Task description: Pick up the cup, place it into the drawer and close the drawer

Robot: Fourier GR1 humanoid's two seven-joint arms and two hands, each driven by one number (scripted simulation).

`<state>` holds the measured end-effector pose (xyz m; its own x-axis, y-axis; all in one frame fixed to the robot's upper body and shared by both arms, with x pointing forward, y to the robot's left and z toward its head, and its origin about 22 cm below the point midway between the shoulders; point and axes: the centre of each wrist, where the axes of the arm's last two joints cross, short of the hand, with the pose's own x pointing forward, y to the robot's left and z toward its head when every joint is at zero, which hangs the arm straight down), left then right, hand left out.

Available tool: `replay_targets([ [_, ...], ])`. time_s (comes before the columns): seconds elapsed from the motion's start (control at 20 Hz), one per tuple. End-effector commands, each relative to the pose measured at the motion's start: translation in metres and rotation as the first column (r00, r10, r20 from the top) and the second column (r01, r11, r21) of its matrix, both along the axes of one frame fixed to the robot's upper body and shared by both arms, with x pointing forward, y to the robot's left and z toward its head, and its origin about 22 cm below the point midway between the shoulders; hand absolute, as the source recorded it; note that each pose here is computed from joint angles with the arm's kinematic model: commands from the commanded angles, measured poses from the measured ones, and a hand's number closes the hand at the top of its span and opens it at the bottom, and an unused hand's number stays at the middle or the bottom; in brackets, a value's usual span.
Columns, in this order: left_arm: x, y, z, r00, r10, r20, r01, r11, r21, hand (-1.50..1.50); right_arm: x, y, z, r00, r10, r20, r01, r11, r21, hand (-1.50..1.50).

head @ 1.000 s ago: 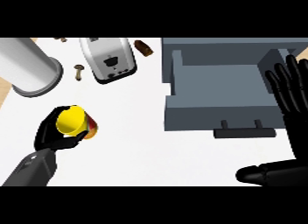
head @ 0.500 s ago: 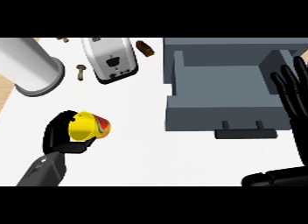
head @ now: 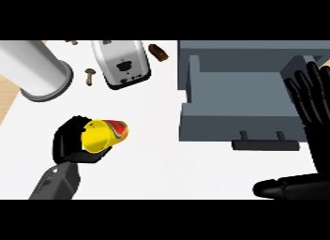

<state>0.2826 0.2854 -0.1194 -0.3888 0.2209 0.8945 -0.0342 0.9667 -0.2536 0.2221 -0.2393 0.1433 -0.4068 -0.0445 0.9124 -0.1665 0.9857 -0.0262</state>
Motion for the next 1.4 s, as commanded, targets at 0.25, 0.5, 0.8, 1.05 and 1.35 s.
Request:
replay_targets([
  [0.25,0.028,-0.036,0.076,0.967,-0.213,0.139,0.210,0.977,0.036,1.50,-0.013,-0.005,0.004,1.000,-0.013,-0.011,0.013,1.000,0.008,-1.50],
  [0.5,0.049,-0.052,0.153,0.955,-0.240,0.173,0.238,0.971,0.029,1.50,-0.016,-0.002,0.001,1.000,-0.006,-0.012,0.006,1.000,-0.002,-1.50],
  [0.8,0.040,-0.109,0.187,0.957,-0.228,0.181,0.228,0.973,0.025,1.50,-0.001,0.005,0.001,1.000,-0.010,0.007,0.010,1.000,-0.003,-1.50],
  [1.05,0.056,-0.134,0.240,0.947,-0.263,0.184,0.255,0.965,0.062,1.50,0.002,-0.004,0.003,1.000,-0.022,0.010,0.022,1.000,-0.012,-1.50],
  [1.35,0.081,-0.158,0.278,0.952,-0.246,0.181,0.229,0.967,0.113,1.50,0.007,-0.008,-0.016,1.000,-0.004,0.004,0.004,1.000,-0.010,-1.50],
])
